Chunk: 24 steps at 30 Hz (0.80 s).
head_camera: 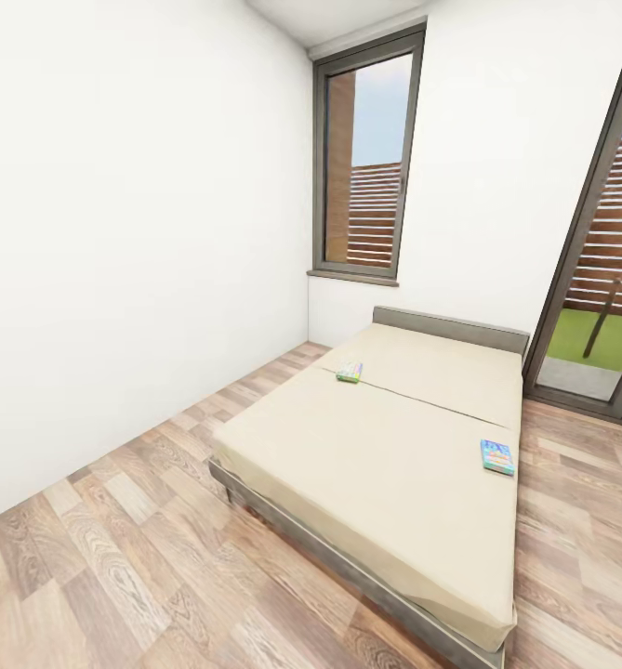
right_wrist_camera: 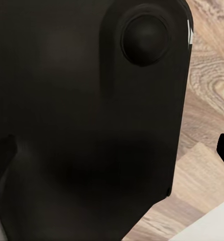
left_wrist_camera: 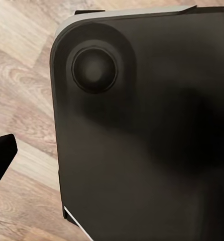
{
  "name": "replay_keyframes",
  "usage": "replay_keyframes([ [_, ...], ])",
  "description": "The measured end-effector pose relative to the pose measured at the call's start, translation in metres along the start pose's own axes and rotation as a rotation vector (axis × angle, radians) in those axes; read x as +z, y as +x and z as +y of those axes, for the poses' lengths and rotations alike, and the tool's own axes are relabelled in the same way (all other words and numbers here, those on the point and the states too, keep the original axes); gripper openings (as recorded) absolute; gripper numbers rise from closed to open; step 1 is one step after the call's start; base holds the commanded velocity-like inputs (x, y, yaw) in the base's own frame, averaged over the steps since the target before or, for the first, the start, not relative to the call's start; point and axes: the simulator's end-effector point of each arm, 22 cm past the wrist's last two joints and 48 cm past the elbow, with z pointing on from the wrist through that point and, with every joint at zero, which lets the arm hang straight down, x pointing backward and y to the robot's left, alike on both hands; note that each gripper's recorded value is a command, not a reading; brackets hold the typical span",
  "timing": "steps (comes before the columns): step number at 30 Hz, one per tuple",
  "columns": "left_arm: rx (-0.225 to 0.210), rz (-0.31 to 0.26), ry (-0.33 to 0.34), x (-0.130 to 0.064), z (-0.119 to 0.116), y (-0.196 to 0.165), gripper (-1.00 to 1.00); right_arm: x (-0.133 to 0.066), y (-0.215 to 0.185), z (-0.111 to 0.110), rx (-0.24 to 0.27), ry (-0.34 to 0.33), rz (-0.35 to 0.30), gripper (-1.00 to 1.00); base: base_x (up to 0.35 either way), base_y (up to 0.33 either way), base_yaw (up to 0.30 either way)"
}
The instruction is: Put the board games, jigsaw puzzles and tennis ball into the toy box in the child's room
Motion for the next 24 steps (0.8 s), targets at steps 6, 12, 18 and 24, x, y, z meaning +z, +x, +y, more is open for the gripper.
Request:
replay_keyframes([
  [6, 0.003, -0.001, 0.002, 0.0000, -0.0011, 0.0000, 1.00, 0.0000, -0.0001, 0.0005, -0.001, -0.001, -0.001, 1.00, 0.000, 0.000, 0.000],
  [12, -0.002, -0.001, 0.001, 0.0000, -0.0005, -0.0001, 1.00, 0.0000, -0.0002, 0.0006, -0.001, -0.001, -0.001, 1.00, 0.000, 0.000, 0.000],
  [18, -0.005, -0.001, -0.002, 0.0000, 0.0017, -0.0001, 1.00, 0.0000, -0.0002, 0.0006, -0.002, -0.001, -0.001, 1.00, 0.000, 0.000, 0.000],
  [24, 0.000, -0.001, -0.003, -0.0084, 0.0020, -0.0006, 1.00, -0.0084, -0.0001, 0.0002, -0.002, 0.000, -0.001, 1.00, 0.000, 0.000, 0.000],
])
